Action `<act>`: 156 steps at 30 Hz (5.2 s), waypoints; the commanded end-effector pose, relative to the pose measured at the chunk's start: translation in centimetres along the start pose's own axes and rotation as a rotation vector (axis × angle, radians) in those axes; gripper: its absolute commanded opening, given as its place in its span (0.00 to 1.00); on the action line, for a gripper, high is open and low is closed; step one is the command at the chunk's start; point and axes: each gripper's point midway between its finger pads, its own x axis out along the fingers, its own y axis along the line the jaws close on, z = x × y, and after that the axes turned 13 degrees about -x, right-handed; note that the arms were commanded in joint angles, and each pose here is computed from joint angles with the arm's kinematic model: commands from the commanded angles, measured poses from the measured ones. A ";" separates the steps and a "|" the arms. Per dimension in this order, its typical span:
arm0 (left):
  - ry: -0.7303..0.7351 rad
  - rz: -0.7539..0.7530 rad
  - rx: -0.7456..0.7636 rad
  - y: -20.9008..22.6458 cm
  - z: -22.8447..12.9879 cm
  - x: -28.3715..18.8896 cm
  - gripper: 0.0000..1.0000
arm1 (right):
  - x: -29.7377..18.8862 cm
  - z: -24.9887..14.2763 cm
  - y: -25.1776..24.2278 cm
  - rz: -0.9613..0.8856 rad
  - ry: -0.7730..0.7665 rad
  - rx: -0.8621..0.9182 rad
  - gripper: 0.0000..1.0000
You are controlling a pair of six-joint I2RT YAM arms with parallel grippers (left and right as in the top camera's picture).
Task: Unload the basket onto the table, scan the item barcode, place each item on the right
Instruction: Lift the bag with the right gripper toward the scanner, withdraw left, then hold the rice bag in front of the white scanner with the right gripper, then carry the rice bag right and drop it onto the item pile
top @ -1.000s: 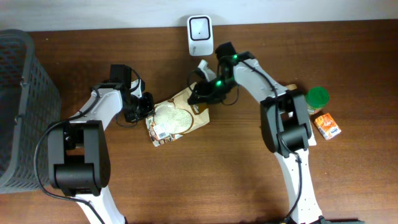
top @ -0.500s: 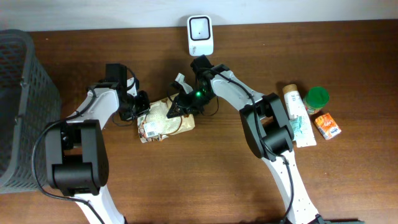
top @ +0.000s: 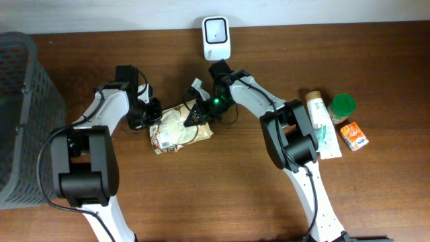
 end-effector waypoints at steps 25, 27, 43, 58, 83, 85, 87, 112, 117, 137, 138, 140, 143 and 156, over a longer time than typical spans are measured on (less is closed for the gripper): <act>-0.216 0.077 -0.029 4.0 7.9 -10.3 0.99 | -26.6 3.3 11.1 -0.463 -0.385 -0.143 0.04; -0.216 0.077 -0.029 4.0 7.9 -10.3 0.99 | -28.0 3.8 11.7 -0.529 -0.428 -0.141 0.04; -0.216 0.077 -0.029 4.0 7.9 -10.3 0.99 | -32.3 14.4 8.8 -1.528 -0.453 -0.632 0.04; -0.216 0.077 -0.029 4.0 7.9 -10.3 0.99 | -29.7 20.0 3.3 -1.791 -0.133 -1.163 0.04; -0.216 0.077 -0.029 4.0 7.9 -10.3 0.99 | -26.2 23.5 1.7 -2.038 0.011 -1.493 0.04; -0.216 0.077 -0.029 4.0 7.9 -10.3 0.99 | -25.6 23.3 1.2 -2.018 0.035 -1.495 0.04; -0.216 0.077 -0.029 4.0 7.9 -10.3 0.99 | -25.4 23.3 1.3 -2.015 0.038 -1.497 0.05; -0.216 0.077 -0.029 4.0 7.9 -10.3 0.99 | -24.6 22.5 3.4 -1.987 0.137 -1.464 0.04; -0.216 0.077 -0.029 4.0 7.9 -10.3 0.99 | -22.7 20.4 0.5 -1.854 0.231 -1.398 0.04; -0.216 0.077 -0.029 4.0 7.9 -10.3 0.99 | -31.0 22.1 11.5 -1.999 -0.170 -1.317 0.04; -0.216 0.077 -0.029 4.0 7.9 -10.3 0.99 | -31.6 21.8 12.3 -1.982 -0.201 -1.301 0.04; -0.216 0.077 -0.029 4.0 7.9 -10.3 0.99 | -32.4 21.1 13.6 -1.942 -0.225 -1.282 0.04; -0.216 0.077 -0.029 4.0 7.9 -10.3 0.99 | -33.2 19.5 15.6 -1.837 -0.309 -1.200 0.04; -0.216 0.077 -0.029 4.0 7.9 -10.3 0.99 | -34.1 6.4 20.8 -1.247 -0.582 -0.459 0.04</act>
